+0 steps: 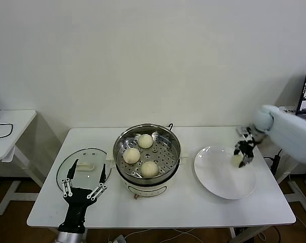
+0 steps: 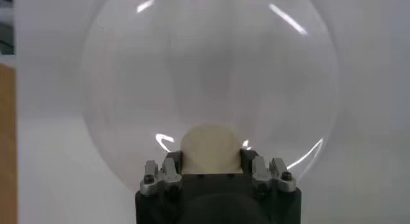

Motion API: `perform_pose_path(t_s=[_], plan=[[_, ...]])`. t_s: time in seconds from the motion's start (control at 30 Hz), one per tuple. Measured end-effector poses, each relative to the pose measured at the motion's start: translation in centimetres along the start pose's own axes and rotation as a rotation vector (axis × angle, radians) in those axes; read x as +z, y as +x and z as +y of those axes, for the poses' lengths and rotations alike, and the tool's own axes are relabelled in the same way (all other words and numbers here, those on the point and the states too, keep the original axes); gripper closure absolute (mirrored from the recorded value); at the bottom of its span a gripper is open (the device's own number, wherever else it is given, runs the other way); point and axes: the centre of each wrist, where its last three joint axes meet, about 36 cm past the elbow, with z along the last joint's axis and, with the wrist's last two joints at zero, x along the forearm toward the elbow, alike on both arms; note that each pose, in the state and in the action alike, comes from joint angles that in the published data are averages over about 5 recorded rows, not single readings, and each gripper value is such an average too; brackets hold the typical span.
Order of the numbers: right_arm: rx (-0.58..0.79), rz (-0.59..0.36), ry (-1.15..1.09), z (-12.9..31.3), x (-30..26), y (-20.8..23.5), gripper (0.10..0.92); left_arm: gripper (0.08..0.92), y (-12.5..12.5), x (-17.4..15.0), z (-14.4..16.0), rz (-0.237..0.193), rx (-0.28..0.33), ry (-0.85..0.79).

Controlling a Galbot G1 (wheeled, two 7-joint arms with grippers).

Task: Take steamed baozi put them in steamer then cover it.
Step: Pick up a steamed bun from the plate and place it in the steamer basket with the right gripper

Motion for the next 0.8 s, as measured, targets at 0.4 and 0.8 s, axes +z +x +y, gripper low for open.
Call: perform_pose_path(t_s=[0.4,0.8], plan=[[0.043,-0.1,0.18,-2.6,-15.1,10.6,0.403,0.177,-0.2,-0.3,-0.1,-0.013,0.007,0.003],[0.03,-0.128,0.276,-3.8,-27.0,10.3,0.403,0.177,-0.3,-0.3,0.0,-0.015,-0.004,0.002]])
